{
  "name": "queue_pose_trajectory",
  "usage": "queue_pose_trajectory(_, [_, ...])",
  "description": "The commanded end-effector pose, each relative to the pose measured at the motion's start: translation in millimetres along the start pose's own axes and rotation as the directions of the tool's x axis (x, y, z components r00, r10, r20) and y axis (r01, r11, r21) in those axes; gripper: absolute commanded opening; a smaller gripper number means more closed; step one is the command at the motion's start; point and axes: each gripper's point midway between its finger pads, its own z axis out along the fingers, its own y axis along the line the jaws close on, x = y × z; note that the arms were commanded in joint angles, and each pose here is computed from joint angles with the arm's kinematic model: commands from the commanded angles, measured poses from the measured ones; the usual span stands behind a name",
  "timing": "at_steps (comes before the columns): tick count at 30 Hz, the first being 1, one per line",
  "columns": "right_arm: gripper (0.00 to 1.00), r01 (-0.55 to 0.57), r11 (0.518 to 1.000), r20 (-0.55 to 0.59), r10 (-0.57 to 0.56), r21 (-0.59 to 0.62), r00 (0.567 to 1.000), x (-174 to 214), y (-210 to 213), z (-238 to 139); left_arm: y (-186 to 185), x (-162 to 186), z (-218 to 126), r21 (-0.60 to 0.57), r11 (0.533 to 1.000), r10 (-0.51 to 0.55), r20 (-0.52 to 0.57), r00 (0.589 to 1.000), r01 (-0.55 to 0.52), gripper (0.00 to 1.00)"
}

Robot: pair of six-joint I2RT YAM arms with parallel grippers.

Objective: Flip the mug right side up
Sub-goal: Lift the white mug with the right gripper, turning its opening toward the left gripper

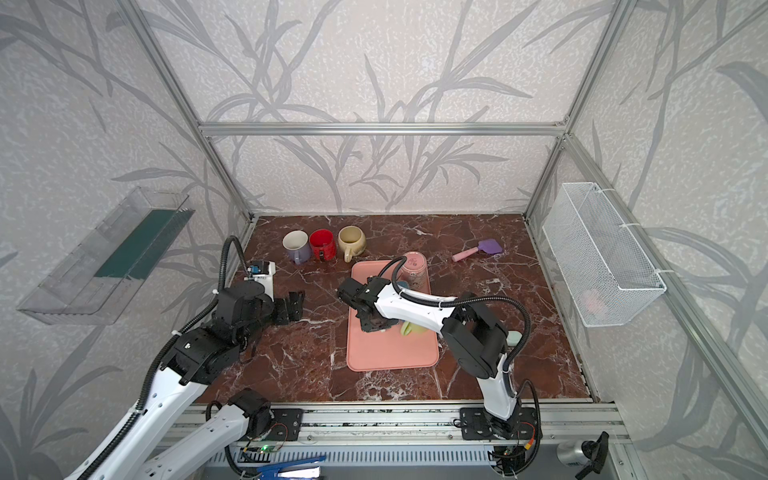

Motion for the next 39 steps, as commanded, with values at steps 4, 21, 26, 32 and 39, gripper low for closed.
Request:
queue_pose_trajectory(4, [0.0, 0.023, 1.0, 0.018, -0.024, 0.005, 1.0, -6.8, -2.6, -6.1, 3.0, -1.8, -5.1, -0.013, 1.0, 0.003, 0.0, 1.0, -0.003, 0.91])
queue_pose_trajectory(21, [0.0, 0.153, 0.95, 0.141, -0.118, -0.272, 0.983, -18.2, 24.7, -46.5, -4.8, 0.9, 4.7, 0.017, 1.0, -0.015, -0.029, 0.999, 0.015, 0.91])
queue_pose_trajectory(26, [0.0, 0.157, 0.924, 0.159, -0.106, -0.348, 0.982, -19.8, 26.6, -53.2, -7.5, 0.9, 7.9, 0.024, 0.999, -0.027, -0.037, 0.999, 0.028, 0.91])
queue_pose_trajectory(32, [0.0, 0.166, 0.881, 0.201, -0.082, -0.443, 0.976, -21.7, 23.5, -67.4, -11.9, -0.9, 9.3, 0.049, 0.998, -0.038, -0.027, 0.999, 0.04, 0.91])
queue_pose_trajectory(39, [0.0, 0.167, 0.807, 0.274, -0.007, -0.567, 0.962, -35.2, 10.4, -88.7, -50.6, -8.7, 2.3, 0.302, 0.949, -0.1, 0.019, 0.995, 0.09, 0.92])
